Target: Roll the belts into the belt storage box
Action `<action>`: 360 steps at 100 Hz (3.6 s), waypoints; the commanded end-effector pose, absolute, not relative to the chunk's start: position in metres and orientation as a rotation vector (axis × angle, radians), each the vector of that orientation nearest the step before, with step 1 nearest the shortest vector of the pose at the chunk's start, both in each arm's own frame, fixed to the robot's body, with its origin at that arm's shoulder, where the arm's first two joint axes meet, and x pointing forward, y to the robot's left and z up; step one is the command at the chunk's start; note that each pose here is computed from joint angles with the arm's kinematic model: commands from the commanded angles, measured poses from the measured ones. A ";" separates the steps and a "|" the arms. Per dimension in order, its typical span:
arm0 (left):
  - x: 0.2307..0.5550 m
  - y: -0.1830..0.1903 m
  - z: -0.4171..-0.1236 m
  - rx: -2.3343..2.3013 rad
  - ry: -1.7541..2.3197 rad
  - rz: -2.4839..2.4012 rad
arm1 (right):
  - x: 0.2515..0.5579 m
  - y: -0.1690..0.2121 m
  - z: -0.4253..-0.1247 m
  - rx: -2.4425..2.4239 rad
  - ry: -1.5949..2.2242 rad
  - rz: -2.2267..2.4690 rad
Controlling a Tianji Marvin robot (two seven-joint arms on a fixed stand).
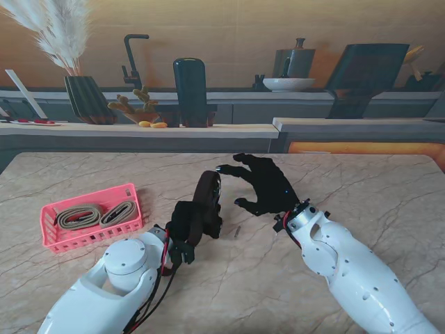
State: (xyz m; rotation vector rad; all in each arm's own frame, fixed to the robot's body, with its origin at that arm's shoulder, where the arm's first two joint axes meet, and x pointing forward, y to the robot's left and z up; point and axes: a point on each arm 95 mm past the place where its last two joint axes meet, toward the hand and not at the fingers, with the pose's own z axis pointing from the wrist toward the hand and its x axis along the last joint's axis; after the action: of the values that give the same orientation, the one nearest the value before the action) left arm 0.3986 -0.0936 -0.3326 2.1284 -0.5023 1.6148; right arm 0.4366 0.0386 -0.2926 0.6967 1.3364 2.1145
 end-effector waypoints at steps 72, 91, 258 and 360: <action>0.387 -0.108 -0.335 2.179 -0.518 1.479 | 0.462 0.078 -0.290 0.269 1.662 2.060; 0.386 -0.110 -0.336 2.194 -0.554 1.487 | 0.466 0.082 -0.293 0.265 1.704 2.037; 0.401 -0.080 -0.333 2.111 -0.632 1.714 | 0.471 0.066 -0.308 0.413 1.657 1.960; 0.398 -0.083 -0.332 1.896 -0.812 1.627 | 0.477 0.054 -0.295 0.525 1.349 1.843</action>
State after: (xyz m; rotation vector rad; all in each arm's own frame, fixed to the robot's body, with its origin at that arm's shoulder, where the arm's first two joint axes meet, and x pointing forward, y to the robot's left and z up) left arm 0.4013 -0.0803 -0.3277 1.9062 -0.8051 1.6603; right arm 0.4762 0.0460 -0.2950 0.5098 1.3664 1.8251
